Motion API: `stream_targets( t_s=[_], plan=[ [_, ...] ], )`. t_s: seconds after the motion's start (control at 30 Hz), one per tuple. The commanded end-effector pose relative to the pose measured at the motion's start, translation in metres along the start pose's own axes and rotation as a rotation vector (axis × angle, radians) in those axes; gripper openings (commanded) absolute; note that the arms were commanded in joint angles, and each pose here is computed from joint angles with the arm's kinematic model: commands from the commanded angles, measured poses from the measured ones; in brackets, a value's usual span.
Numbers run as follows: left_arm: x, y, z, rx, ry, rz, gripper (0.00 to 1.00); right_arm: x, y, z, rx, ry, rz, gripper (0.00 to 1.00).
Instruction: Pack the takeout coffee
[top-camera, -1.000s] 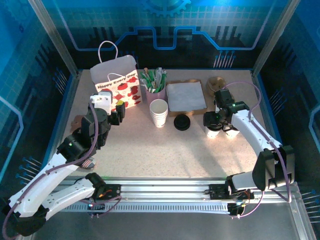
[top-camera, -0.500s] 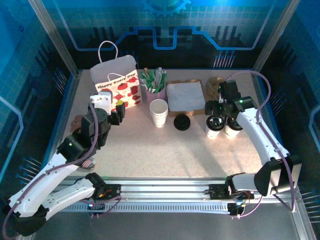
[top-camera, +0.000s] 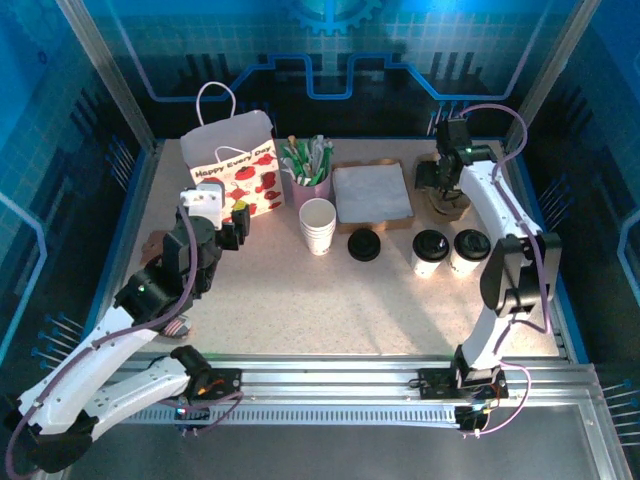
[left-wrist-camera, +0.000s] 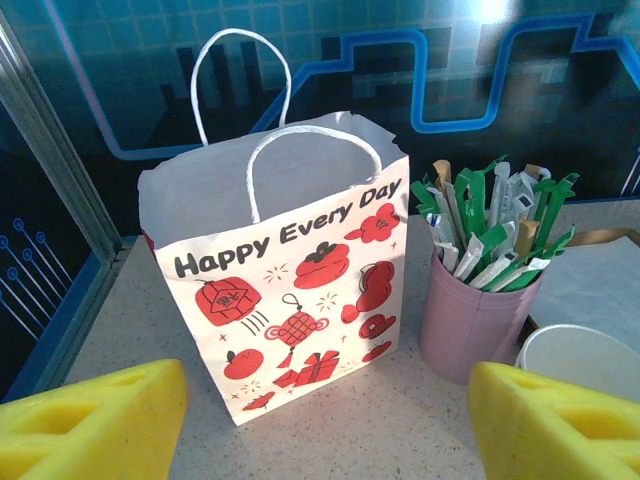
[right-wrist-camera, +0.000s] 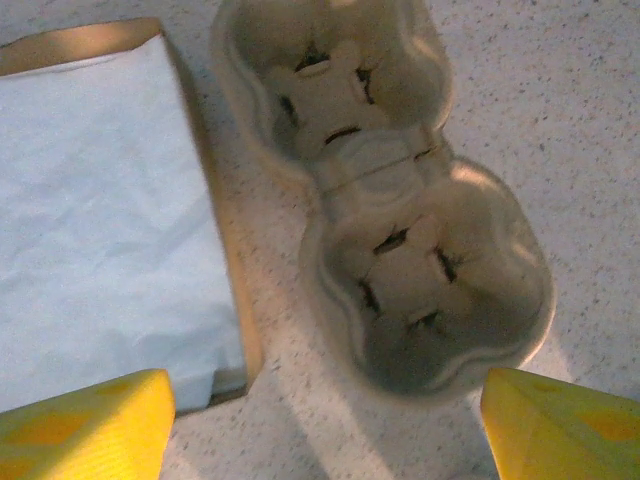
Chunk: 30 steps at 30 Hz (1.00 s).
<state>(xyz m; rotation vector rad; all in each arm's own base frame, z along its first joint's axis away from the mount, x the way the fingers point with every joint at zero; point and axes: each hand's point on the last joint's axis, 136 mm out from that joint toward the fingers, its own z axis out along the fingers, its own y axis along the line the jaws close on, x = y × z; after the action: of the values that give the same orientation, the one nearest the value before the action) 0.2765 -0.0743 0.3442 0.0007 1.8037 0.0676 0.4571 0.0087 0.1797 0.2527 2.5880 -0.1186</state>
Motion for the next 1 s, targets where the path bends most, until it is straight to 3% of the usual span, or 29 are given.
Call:
stream_targets(
  t_s=[0.0, 0.37, 0.97],
  plan=[
    [-0.001, 0.005, 0.002, -0.026, -0.012, -0.001, 0.75, -0.012, -0.012, 0.014, 0.015, 0.013, -0.017, 0.77],
    [0.001, 0.007, 0.006, -0.038, -0.002, 0.001, 0.75, -0.011, -0.023, 0.077, 0.028, 0.073, -0.035, 0.75],
    [0.005, 0.010, 0.012, -0.054, 0.014, -0.004, 0.75, -0.022, -0.021, 0.114, -0.036, 0.058, -0.111, 0.64]
  ],
)
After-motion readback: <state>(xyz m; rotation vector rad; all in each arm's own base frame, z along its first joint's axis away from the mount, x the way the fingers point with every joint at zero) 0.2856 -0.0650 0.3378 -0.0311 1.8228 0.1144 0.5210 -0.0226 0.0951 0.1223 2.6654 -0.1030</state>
